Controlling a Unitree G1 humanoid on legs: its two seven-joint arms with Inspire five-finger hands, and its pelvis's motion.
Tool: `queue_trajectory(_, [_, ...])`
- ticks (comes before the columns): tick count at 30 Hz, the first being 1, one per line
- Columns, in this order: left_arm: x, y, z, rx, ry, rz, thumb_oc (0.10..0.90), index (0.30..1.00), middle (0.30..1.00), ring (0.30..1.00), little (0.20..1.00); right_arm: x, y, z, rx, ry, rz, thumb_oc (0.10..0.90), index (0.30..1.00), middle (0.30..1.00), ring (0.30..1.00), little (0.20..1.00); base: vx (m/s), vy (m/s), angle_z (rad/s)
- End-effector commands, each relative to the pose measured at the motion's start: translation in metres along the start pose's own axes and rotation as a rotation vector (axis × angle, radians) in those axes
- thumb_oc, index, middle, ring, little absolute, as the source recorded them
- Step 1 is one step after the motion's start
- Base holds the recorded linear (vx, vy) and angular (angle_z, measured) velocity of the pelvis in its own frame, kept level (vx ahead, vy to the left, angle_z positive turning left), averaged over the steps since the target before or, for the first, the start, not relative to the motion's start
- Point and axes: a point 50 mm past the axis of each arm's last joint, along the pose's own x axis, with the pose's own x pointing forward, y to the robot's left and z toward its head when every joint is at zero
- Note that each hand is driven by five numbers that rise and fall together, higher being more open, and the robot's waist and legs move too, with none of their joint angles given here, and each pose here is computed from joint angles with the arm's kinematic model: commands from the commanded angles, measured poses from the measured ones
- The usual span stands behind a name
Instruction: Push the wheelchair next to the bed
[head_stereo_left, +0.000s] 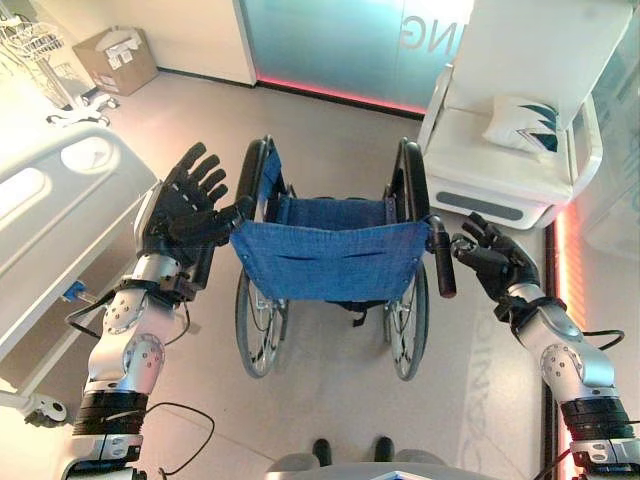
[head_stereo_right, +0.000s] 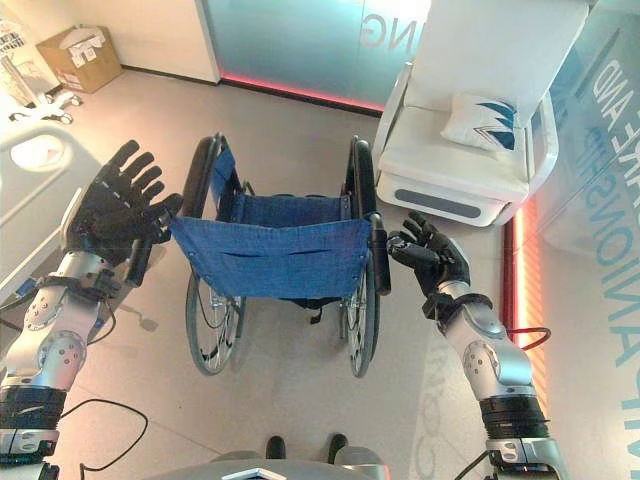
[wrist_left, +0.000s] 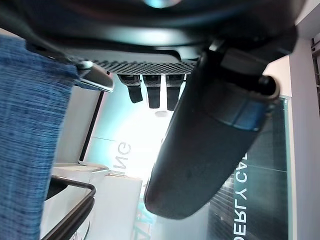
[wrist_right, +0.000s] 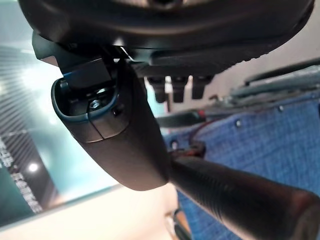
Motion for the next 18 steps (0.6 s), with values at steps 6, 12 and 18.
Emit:
queue_trajectory(6, [0.008,-0.01,0.054,0.076,-0.274,-0.021,0.8,0.9,0.9,0.9,0.9,-0.002,0.029,0.073,-0.035,-0.355,0.1,0.8,0.9,0.9,0.9,0.9,-0.06,0.268,-0.05])
queue_trajectory(12, [0.013,-0.021,0.057,0.015,-0.298,-0.064,0.8,0.9,0.9,0.9,0.9,-0.003,0.04,0.087,0.028,-0.461,0.067,0.8,0.9,0.9,0.9,0.9,-0.01,0.284,-0.23])
queue_trajectory(18, [0.016,-0.029,0.055,-0.028,-0.297,-0.06,0.8,0.9,0.9,0.9,0.9,-0.002,0.05,0.099,0.032,-0.512,0.089,0.8,0.9,0.9,0.9,0.9,-0.02,0.171,-0.08])
